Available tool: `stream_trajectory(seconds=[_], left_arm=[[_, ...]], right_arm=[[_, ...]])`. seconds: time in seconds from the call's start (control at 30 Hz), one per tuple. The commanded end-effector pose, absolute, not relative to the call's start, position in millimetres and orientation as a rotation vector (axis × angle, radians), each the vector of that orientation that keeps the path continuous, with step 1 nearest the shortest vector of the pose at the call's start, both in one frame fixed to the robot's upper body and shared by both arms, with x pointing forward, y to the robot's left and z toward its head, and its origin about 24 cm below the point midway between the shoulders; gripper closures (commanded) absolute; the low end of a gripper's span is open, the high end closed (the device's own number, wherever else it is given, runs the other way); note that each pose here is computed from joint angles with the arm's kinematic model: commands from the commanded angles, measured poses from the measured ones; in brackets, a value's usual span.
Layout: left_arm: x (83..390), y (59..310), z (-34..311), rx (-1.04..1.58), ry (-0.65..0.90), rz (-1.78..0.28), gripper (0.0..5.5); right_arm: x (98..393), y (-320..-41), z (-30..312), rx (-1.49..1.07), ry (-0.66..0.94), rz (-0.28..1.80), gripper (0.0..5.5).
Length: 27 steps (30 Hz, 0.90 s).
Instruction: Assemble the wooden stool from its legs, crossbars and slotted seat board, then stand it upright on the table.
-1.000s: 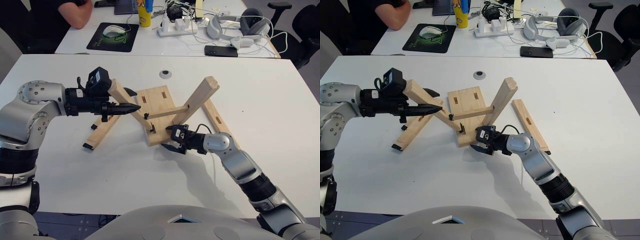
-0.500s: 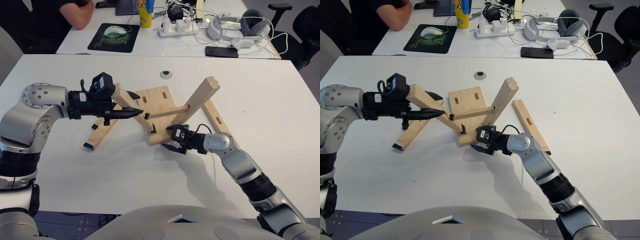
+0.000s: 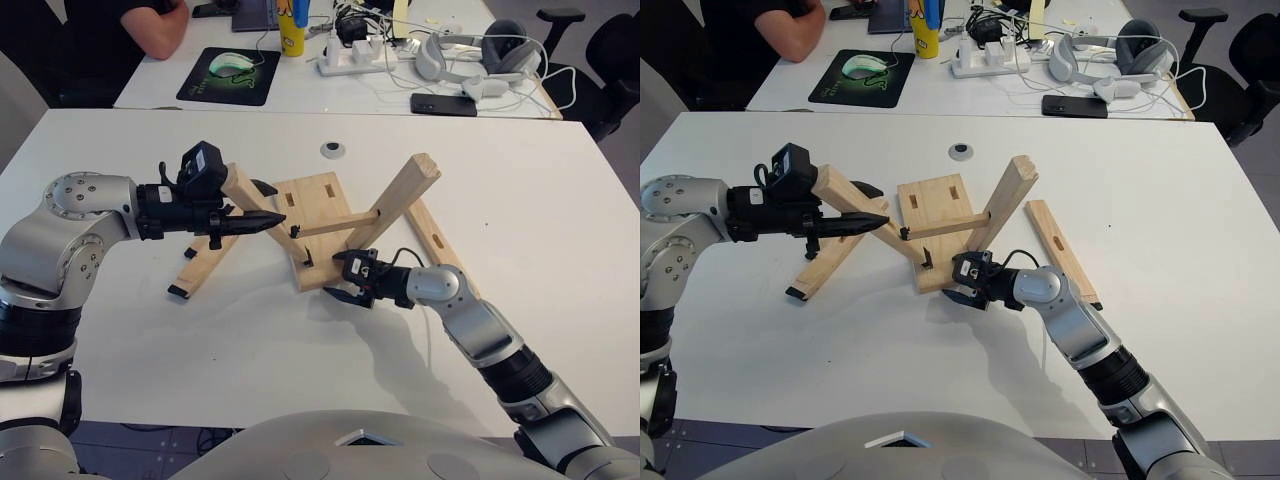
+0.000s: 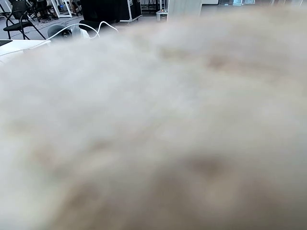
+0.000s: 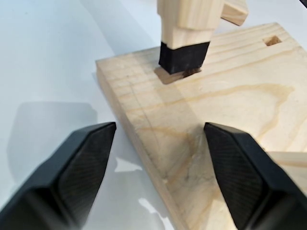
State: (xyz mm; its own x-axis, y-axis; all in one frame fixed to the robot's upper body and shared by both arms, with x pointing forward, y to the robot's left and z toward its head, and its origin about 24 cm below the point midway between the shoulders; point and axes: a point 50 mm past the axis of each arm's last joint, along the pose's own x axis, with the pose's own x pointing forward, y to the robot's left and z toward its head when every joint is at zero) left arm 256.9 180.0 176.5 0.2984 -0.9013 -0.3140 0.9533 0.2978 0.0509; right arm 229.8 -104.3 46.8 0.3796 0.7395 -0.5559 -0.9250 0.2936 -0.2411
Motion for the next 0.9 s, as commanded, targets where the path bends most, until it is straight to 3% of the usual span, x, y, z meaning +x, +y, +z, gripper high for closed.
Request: stream_trajectory(seconds=[0.03,0.33,0.67,0.9], left_arm=[[248.4,178.7,148.1,0.195,0.409,-1.279,3.44],[244.1,175.3,148.6,0.199,0.406,-1.305,3.44],[247.7,174.3,131.9,0.451,0.430,-1.253,3.44],[253.4,169.7,133.1,0.426,0.412,-1.252,3.44]], right_arm=[[220.2,-106.7,26.2,-0.568,0.488,1.156,2.10],[221.0,-106.9,25.4,-0.569,0.489,1.148,2.10],[220.4,-105.8,27.1,-0.559,0.494,1.142,2.10],[216.1,-104.4,26.4,-0.562,0.502,1.163,2.10]])
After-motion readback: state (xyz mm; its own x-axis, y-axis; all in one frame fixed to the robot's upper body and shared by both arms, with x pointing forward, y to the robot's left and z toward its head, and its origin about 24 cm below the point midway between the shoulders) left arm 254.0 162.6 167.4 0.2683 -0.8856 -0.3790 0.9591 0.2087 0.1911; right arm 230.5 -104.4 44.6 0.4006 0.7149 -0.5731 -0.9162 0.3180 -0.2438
